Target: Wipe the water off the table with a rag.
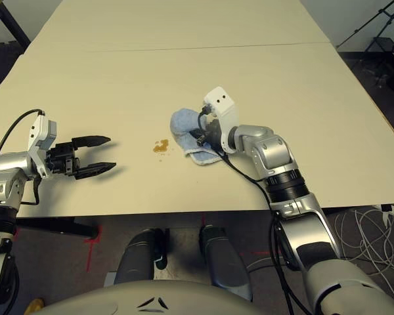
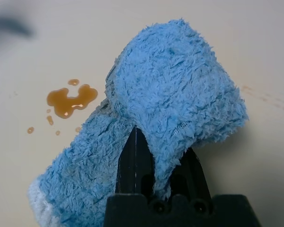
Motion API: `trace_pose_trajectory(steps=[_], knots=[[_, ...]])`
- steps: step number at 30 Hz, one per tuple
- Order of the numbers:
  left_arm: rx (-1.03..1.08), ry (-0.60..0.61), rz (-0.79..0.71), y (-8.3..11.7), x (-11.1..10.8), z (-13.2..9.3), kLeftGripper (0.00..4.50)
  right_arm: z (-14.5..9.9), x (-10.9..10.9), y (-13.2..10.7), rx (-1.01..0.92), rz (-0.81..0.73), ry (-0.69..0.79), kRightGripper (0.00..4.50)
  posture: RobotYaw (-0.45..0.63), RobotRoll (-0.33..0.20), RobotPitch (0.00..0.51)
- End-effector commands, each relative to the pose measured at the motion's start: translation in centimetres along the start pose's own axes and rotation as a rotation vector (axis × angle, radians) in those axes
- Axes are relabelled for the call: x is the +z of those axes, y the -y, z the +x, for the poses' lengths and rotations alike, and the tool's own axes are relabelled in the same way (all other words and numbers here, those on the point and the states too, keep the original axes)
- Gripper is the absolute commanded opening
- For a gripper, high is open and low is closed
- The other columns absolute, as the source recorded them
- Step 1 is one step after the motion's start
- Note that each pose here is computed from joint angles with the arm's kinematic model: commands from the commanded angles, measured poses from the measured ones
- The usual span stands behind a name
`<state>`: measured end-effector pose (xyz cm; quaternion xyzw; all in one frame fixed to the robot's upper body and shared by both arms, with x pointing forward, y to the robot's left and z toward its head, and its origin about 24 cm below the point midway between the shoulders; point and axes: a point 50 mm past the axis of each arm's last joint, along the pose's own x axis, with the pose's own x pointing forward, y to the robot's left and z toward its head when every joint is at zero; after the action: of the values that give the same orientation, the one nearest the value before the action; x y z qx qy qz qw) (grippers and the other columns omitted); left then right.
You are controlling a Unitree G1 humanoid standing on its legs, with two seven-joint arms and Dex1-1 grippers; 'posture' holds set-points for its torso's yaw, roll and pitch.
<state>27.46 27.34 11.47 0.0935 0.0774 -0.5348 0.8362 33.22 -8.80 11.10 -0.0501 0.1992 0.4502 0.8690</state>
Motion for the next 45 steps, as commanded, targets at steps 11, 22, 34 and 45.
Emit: trace_pose_trajectory(steps=[11,22,34,45], knots=[[0.002,-0.019,0.002,0.6,-0.2,-0.5,4.5,5.0,-1.0,-5.9,0.284,-0.021,-0.107,0.01,-0.12,0.0,0.165],[0.015,-0.017,-0.012,1.4,-0.6,-0.8,4.5,6.5,-1.2,-8.9,0.408,-0.06,-0.142,0.01,-0.09,0.0,0.168],[0.017,-0.012,-0.018,1.4,-0.6,-0.7,4.5,4.9,-0.4,-3.2,0.217,-0.105,-0.138,0.01,-0.09,0.0,0.168],[0.005,-0.006,-0.015,0.9,-0.4,-0.2,4.5,2.8,0.6,2.3,0.004,-0.173,-0.124,0.01,-0.12,0.0,0.16]])
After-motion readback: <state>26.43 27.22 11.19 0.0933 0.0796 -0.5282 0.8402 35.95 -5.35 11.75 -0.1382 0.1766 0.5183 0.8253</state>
